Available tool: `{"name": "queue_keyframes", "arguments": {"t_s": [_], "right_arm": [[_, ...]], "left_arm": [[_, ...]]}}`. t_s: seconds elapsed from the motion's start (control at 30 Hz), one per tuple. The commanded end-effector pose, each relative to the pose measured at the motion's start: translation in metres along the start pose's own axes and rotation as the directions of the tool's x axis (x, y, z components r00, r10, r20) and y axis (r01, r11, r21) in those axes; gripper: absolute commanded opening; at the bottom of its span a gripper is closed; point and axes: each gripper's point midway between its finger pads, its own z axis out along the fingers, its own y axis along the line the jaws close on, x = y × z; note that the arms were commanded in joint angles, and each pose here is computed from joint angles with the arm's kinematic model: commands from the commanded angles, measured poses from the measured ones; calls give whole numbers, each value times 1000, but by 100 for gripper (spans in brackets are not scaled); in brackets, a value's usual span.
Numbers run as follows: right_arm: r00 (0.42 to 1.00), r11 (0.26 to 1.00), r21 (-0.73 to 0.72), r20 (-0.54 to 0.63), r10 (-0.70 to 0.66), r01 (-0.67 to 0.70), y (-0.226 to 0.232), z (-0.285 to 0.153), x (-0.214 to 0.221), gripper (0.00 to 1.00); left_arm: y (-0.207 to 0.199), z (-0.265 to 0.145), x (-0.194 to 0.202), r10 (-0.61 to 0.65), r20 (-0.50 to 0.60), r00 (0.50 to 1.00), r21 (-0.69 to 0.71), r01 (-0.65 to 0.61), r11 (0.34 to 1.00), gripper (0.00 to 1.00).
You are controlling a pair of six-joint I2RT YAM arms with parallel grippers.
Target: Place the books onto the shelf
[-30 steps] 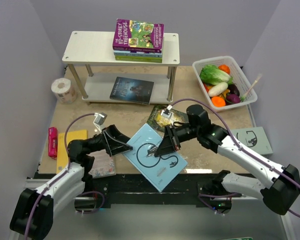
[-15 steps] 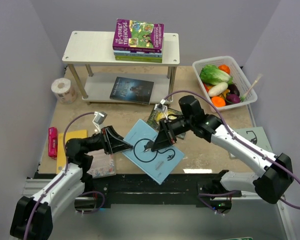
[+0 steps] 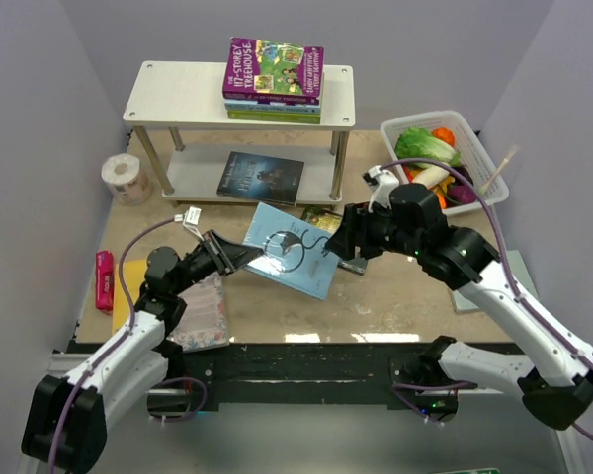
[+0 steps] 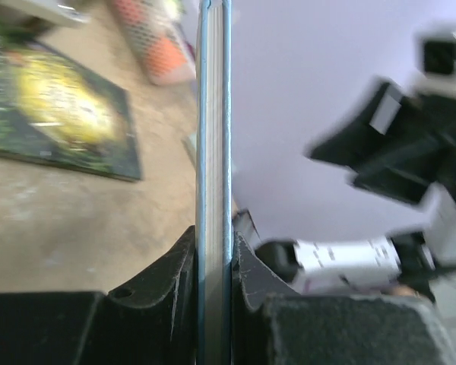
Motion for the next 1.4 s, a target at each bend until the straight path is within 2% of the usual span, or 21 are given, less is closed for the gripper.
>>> {"name": "queue_keyframes", "arguments": {"t_s": [0.0,0.13,0.27,0.33,0.57,0.63,0.93,1.1,1.37], "right_arm": [[988,986,168,154,-15,-11,-27,-37,-18,63],[978,988,150,210,-12,-20,-27,-52,-17,62],[970,991,129,241,6,-38,-31,-57,-7,60],[964,991,123,264,24,-58,-33,-58,-6,60],[971,989,123,235,49,-79,-36,-50,5,58],[969,989,122,241,48,-80,-36,-50,4,58],[963,990,102,259,68,-98,-36,-47,6,57],[963,990,97,257,77,-105,-37,-41,7,57],[964,989,68,240,112,-131,-35,-29,12,56]], "left_arm": [[5,17,-59,-19,217,976,-37,28,999,0],[-2,20,-93,6,279,960,-29,2,1000,0],[-29,20,-128,34,326,945,60,-57,997,0],[-28,21,-142,47,346,937,44,-66,997,0],[19,53,-180,75,330,941,-78,-52,996,0],[29,61,-186,113,314,943,-109,-82,991,0],[56,91,-229,185,271,945,-128,-155,980,0],[87,100,-237,176,238,955,-194,-130,972,0],[147,107,-225,95,198,976,-290,-34,956,0]]}}
